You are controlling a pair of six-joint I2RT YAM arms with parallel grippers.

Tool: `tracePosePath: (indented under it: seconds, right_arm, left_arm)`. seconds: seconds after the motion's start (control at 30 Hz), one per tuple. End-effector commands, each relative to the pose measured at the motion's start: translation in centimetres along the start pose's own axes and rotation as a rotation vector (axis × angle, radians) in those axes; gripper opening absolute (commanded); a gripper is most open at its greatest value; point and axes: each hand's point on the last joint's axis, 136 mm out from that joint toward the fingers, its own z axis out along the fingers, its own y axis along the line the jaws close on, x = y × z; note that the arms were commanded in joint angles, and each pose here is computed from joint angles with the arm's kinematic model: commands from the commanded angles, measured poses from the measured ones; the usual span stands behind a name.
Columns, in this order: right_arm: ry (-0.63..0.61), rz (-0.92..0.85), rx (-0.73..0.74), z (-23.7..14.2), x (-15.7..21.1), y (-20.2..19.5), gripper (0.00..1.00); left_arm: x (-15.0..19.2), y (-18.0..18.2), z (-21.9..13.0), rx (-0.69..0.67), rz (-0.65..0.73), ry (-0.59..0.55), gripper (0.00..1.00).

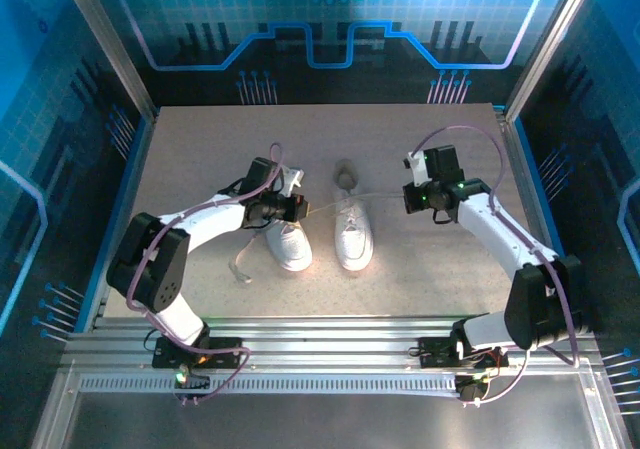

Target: Tie the shoes

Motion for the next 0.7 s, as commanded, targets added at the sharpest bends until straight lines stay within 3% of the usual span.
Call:
tracePosePath:
  seconds: [0.0, 0.4, 0.63, 0.67]
  right_arm:
    - [0.018, -0.057, 0.042, 0.0, -1.4, -1.3, 0.0]
    - [0.043, -0.081, -0.001, 3.1, -2.7, -0.9, 0.0]
    - [0.057, -0.086, -0.094, 4.8, -3.5, 1.4, 0.0]
    - [0.054, -0.093, -0.1, 4.8, -3.8, 1.8, 0.0]
  left_arm:
    - [0.3, 2.1, -1.3, -0.099, -0.027, -0.011, 0.0]
    - [1.9, 4.1, -5.0, -0.166, -0.049, -0.044, 0.0]
    - [1.8, 3.0, -4.8, -0.103, -0.037, -0.048, 0.0]
    - [1.4, 2.4, -5.0, -0.082, -0.01, -0.058, 0.04]
